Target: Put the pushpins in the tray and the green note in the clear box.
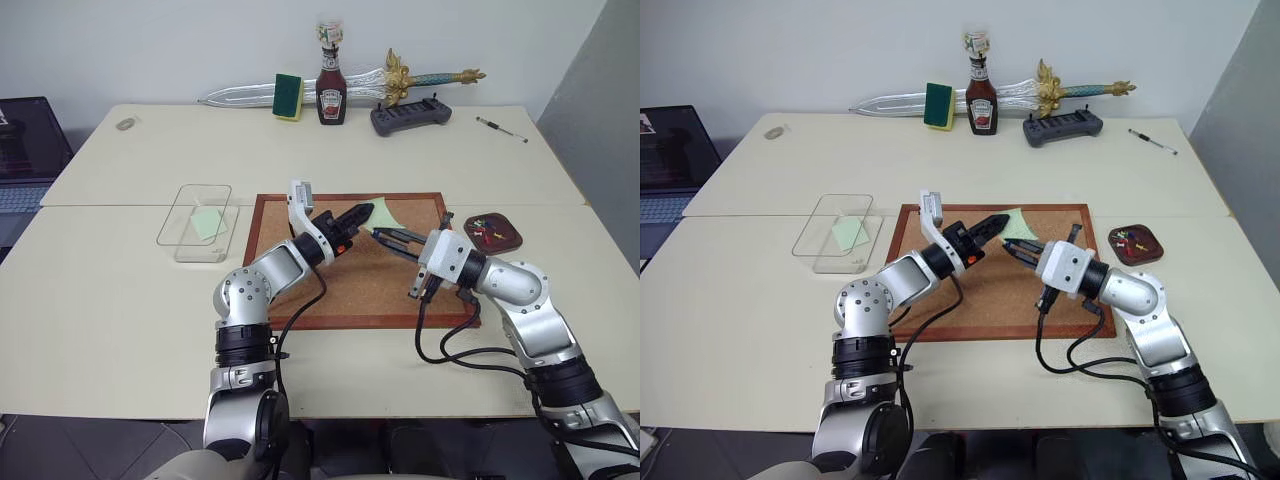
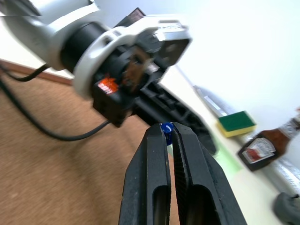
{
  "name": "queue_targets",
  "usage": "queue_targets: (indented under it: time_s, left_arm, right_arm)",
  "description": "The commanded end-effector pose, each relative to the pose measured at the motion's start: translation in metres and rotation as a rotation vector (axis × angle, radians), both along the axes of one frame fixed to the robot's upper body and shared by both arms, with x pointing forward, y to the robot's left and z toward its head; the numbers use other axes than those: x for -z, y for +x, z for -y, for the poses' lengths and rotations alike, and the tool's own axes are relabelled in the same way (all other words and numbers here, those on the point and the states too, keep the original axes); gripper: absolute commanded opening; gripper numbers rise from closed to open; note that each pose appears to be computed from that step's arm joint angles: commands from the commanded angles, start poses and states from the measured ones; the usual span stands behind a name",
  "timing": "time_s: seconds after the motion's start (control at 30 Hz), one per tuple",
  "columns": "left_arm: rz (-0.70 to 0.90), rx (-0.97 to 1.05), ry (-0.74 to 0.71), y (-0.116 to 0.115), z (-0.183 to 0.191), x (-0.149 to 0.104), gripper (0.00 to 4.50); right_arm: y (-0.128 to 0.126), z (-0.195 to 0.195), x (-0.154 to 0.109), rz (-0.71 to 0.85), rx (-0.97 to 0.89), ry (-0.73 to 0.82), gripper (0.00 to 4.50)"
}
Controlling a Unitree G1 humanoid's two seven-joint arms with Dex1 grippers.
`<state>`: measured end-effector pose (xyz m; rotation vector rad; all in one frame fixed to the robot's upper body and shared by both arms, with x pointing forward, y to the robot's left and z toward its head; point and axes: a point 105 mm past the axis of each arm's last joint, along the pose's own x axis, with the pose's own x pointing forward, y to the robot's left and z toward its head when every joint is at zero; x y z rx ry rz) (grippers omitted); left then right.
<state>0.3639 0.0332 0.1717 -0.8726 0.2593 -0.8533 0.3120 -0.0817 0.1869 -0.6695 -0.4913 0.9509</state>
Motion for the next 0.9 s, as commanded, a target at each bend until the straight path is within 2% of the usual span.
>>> queue_targets:
  time_s: [0.03, 0.47, 0.6, 0.73, 0.9]
  left_arm:
    - [0.053, -0.039, 0.013, 0.002, -0.005, -0.009, 0.05]
    - [0.072, -0.146, 0.091, 0.013, -0.015, 0.001, 0.05]
    - [0.119, -0.141, 0.121, 0.011, -0.016, -0.003, 0.05]
    - [0.238, -0.105, 0.225, -0.001, -0.015, -0.009, 0.05]
    - [0.265, -0.102, 0.277, -0.008, -0.018, -0.002, 0.05]
  right_arm:
    - [-0.002, 0.004, -0.022, 0.070, 0.008, 0.072, 0.00]
    - [0.001, 0.010, -0.030, -0.017, 0.039, 0.205, 0.00]
    - [0.018, 0.037, -0.029, -0.132, 0.187, 0.323, 0.00]
    - [0.032, 0.073, -0.006, -0.255, 0.355, 0.359, 0.00]
    - [0.052, 0.130, 0.022, -0.326, 0.653, 0.395, 0.00]
